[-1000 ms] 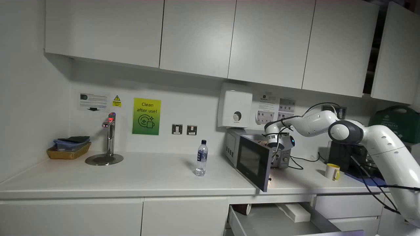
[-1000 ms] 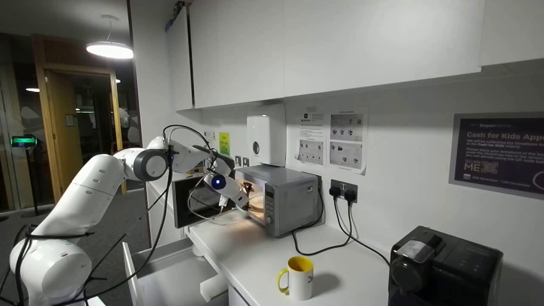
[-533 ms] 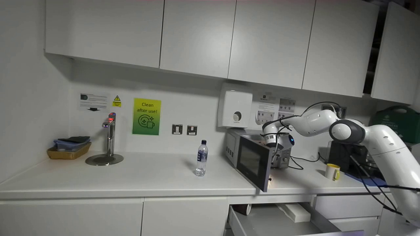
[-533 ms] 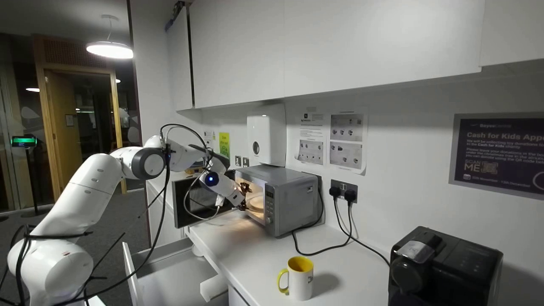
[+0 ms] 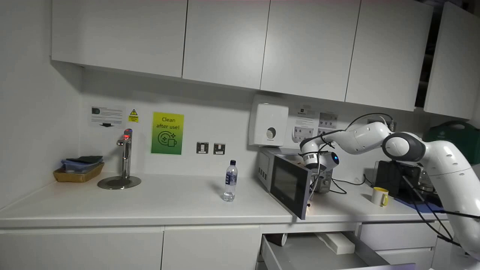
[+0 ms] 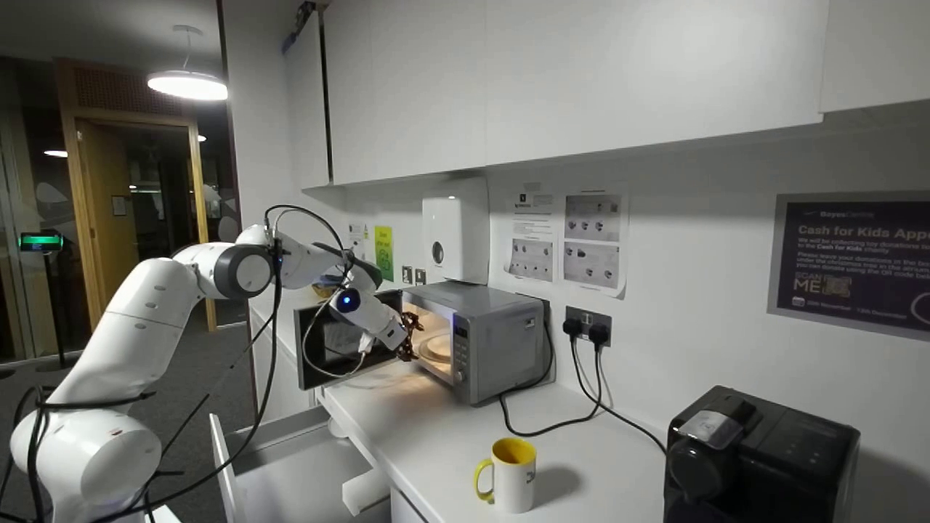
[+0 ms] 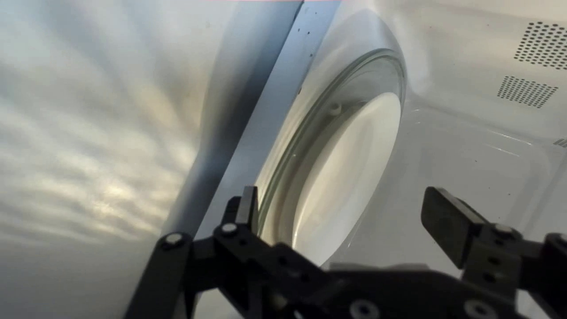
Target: Move the white plate into the microwave
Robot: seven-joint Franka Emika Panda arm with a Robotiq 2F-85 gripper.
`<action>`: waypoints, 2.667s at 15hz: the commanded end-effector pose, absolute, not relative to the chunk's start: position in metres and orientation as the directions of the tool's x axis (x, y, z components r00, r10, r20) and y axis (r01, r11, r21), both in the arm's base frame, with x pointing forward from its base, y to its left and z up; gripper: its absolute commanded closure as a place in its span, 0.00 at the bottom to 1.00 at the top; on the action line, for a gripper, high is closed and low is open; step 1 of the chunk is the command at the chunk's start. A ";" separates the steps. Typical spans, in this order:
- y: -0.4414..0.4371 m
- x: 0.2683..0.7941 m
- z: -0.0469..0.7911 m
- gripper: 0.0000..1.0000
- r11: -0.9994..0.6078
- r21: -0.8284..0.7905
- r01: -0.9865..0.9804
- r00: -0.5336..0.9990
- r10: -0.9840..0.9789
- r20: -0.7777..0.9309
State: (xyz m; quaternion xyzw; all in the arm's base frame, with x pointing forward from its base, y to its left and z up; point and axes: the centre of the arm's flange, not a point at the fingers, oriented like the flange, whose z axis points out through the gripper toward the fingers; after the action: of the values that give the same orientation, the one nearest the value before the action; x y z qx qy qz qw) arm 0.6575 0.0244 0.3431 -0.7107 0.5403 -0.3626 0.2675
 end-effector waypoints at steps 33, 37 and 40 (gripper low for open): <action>-0.082 0.402 0.432 0.00 -0.393 -0.596 -0.700 0.146 -0.896 0.420; -0.086 0.392 0.428 0.00 -0.443 -0.528 -0.724 0.211 -0.872 0.442; -0.087 0.390 0.431 0.00 -0.496 -0.480 -0.724 0.274 -0.845 0.459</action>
State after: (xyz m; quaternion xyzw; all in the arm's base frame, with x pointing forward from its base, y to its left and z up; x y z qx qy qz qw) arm 0.3952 -0.0819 0.3688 -0.7704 0.5169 -0.3622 0.0907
